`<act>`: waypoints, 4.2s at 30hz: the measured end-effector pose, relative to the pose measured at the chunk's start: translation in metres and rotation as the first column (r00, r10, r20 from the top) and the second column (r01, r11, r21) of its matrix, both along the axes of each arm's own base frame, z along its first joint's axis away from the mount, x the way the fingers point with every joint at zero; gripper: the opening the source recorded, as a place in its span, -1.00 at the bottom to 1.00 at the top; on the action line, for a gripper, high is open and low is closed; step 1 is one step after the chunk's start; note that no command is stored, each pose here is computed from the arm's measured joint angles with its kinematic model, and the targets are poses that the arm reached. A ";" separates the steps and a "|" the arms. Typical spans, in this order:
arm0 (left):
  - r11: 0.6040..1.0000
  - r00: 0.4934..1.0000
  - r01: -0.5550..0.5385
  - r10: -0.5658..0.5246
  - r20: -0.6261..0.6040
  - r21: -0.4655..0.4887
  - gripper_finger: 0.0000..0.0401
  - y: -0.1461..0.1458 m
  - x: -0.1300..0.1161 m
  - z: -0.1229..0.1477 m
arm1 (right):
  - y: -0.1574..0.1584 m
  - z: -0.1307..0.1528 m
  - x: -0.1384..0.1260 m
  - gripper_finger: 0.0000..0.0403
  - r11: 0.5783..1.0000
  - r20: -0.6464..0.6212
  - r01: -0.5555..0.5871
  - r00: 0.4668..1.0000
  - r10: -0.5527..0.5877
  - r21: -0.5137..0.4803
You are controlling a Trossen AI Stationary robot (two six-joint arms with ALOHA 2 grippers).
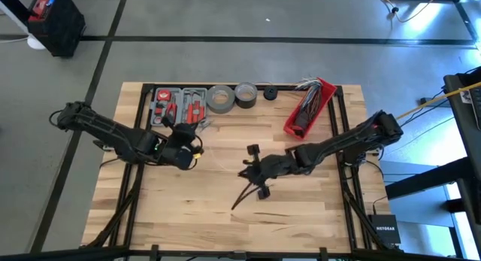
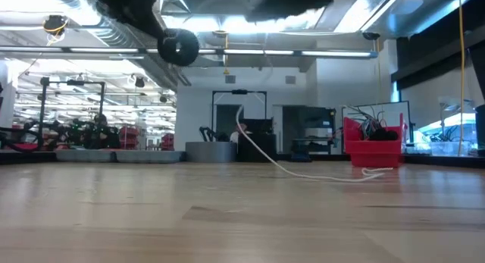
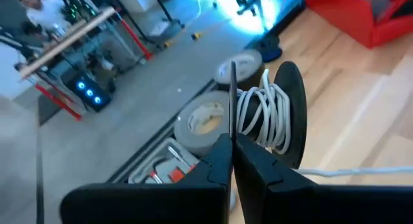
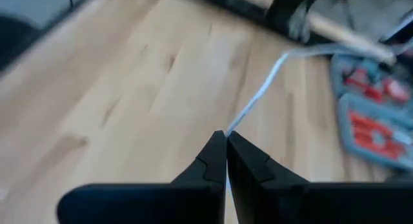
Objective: Coil cords
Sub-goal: Uncoil the white wire from the spool
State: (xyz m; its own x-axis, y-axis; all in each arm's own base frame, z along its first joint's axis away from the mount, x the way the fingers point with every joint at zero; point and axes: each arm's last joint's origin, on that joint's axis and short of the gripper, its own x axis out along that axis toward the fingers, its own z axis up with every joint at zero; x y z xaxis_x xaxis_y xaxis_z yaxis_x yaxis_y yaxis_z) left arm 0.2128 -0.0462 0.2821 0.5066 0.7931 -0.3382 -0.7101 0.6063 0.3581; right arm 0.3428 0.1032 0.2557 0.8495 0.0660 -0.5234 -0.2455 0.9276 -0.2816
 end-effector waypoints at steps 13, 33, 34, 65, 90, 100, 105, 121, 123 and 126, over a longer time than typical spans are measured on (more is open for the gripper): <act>0.954 0.957 0.291 -0.291 -0.010 0.069 -0.97 -0.044 0.003 0.014 | -0.036 -0.035 -0.013 -0.72 0.765 -0.091 0.565 0.783 -0.615 -0.307; 0.870 0.866 0.489 -0.494 -0.083 -0.065 -0.97 -0.050 0.000 0.012 | -0.033 -0.019 0.002 -0.11 0.945 -0.148 0.323 0.938 -0.313 0.052; 0.870 0.866 0.489 -0.493 -0.081 -0.065 -0.97 -0.049 0.000 0.012 | -0.034 -0.018 0.008 -0.11 0.950 -0.101 0.305 0.949 -0.298 0.062; 0.875 0.872 0.478 -0.483 -0.076 -0.078 -0.97 -0.049 -0.001 0.011 | -0.033 -0.020 0.031 -0.95 0.896 0.179 0.393 0.916 -0.360 -0.207; 0.944 0.942 0.331 -0.331 0.052 0.003 -0.97 -0.041 0.012 0.017 | -0.042 -0.045 0.026 -0.95 0.928 -0.058 0.269 0.955 -0.293 -0.259; 0.891 0.891 0.447 -0.451 -0.053 -0.075 -0.97 -0.049 -0.003 0.011 | -0.061 -0.020 -0.008 -0.93 0.699 0.010 0.583 0.770 -0.637 -0.414; 0.907 0.903 0.395 -0.413 -0.116 -0.146 -0.97 -0.041 -0.009 0.002 | -0.055 0.002 -0.016 -0.93 0.719 0.069 0.635 0.761 -0.645 -0.284; 0.979 0.990 0.132 -0.138 -0.030 -0.156 -0.97 -0.003 0.004 0.000 | 0.002 0.008 0.013 -0.93 0.998 0.182 0.031 0.983 -0.022 -0.046; 0.986 0.994 0.104 -0.108 -0.017 -0.132 -0.97 -0.002 0.004 0.000 | 0.003 0.000 0.019 -0.93 0.999 0.180 -0.003 0.984 0.012 -0.051; 0.991 0.996 0.085 -0.087 -0.009 -0.106 -0.97 -0.001 0.003 0.001 | 0.003 -0.016 0.026 -0.93 0.998 0.133 -0.020 0.991 0.028 -0.066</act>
